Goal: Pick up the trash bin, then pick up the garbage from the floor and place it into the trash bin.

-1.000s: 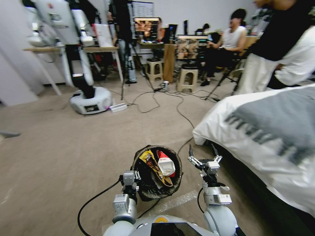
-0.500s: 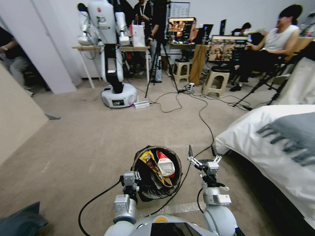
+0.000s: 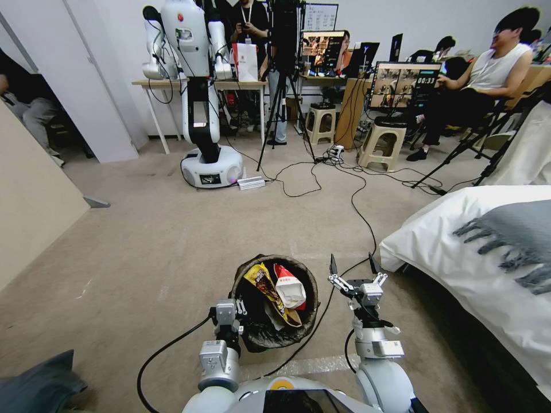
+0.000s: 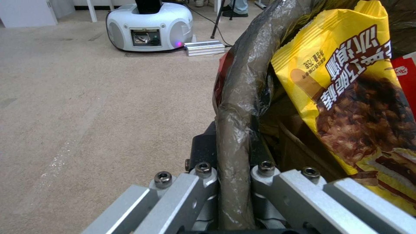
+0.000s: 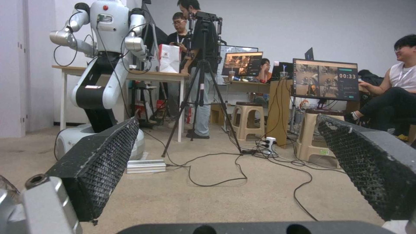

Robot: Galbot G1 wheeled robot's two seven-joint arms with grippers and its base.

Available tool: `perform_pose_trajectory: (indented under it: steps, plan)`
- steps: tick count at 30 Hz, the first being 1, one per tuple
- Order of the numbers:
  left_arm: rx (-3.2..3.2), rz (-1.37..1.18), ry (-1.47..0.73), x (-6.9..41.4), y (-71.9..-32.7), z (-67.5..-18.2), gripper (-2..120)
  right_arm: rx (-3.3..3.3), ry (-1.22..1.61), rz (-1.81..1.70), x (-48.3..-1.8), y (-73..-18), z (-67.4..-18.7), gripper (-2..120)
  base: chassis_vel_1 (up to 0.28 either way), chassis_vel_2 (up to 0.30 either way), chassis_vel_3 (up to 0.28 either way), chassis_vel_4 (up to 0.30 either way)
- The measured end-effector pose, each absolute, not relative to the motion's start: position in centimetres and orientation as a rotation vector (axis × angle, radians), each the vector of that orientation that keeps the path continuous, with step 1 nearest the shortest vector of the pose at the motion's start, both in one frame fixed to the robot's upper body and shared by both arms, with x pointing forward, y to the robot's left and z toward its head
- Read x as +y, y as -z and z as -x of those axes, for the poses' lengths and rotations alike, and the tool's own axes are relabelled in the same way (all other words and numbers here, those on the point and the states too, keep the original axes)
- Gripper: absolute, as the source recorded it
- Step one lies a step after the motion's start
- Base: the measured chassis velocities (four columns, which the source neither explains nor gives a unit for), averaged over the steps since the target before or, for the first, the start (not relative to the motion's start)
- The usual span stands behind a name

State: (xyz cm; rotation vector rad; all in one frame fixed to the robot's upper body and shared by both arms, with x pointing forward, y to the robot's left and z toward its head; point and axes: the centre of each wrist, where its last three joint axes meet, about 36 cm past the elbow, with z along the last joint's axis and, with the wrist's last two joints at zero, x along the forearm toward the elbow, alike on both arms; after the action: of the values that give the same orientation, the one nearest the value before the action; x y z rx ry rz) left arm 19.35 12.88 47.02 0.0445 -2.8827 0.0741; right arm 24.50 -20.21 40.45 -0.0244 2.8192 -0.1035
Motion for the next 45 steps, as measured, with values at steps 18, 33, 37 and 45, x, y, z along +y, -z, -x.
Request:
perform_pose_trajectory:
  steps: [18, 33, 37, 45]
  plan:
    - [-2.814, -0.244, -0.076, 16.1, -44.5, -22.6, 1, 2.808, 0.109, 0.019, -20.2, -40.3, -24.5, 100, 0.000, 0.000, 0.000, 0.000]
    - [-2.707, -0.334, -0.069, 17.6, -40.7, -24.2, 1, 2.811, 0.107, 0.016, -20.2, -40.1, -24.5, 100, 0.000, 0.000, 0.000, 0.000]
    - [-2.646, -0.335, -0.146, 17.6, -40.0, -24.2, 1, 2.811, 0.107, 0.018, -20.1, -40.0, -24.4, 100, 0.000, 0.000, 0.000, 0.000]
    - [-2.569, -0.353, -0.208, 17.7, -38.8, -24.3, 1, 2.815, 0.108, 0.024, -20.1, -40.0, -24.3, 100, 0.000, 0.000, 0.000, 0.000]
